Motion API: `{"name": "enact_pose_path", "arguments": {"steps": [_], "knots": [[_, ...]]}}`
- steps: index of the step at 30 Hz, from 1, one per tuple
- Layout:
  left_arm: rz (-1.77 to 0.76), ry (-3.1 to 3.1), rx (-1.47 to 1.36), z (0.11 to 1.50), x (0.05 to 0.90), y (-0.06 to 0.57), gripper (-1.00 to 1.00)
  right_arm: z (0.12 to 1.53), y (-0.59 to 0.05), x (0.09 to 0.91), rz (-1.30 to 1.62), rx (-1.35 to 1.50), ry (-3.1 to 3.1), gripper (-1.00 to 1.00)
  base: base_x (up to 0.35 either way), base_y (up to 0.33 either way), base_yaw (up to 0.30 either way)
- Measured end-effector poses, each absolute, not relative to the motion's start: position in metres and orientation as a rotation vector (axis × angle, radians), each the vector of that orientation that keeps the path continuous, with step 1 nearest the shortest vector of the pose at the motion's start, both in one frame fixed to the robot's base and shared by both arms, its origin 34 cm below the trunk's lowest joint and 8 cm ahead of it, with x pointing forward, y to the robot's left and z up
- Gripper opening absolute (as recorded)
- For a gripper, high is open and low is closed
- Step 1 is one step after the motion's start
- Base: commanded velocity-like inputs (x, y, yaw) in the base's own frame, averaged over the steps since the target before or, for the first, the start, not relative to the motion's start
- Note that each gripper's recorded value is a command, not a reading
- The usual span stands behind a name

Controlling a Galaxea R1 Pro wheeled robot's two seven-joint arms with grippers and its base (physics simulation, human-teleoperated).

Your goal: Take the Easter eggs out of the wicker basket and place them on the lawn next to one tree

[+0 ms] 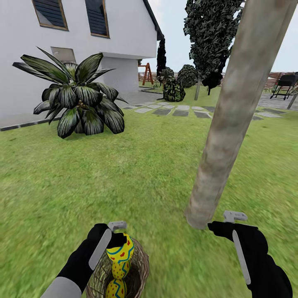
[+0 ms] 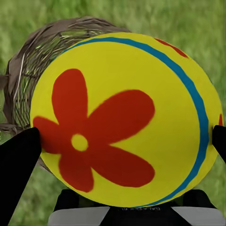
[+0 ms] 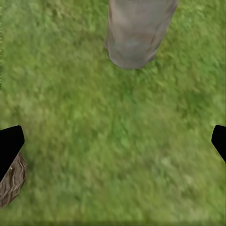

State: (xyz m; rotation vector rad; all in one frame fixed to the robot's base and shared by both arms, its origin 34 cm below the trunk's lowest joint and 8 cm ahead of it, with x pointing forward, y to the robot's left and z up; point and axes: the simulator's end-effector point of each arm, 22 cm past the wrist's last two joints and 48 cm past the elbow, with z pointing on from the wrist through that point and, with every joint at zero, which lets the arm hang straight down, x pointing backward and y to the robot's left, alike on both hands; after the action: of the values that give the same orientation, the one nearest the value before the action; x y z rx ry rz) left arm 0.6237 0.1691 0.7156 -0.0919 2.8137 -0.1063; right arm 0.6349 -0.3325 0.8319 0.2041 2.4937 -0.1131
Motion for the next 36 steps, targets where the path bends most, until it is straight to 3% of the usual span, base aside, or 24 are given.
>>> {"name": "enact_pose_path", "arguments": {"steps": [30, 36], "knots": [[-0.105, 2.653, -0.082, 0.809, 0.597, 0.165, -1.00, 0.861, -0.332, 0.632, -0.113, 0.204, 2.494, 1.00, -0.001, -0.001, 0.000], [-0.105, 2.648, -0.081, 0.810, 0.598, 0.165, -1.00, 0.862, -0.332, 0.632, -0.113, 0.204, 2.494, 1.00, -0.062, -0.151, 0.000]]}}
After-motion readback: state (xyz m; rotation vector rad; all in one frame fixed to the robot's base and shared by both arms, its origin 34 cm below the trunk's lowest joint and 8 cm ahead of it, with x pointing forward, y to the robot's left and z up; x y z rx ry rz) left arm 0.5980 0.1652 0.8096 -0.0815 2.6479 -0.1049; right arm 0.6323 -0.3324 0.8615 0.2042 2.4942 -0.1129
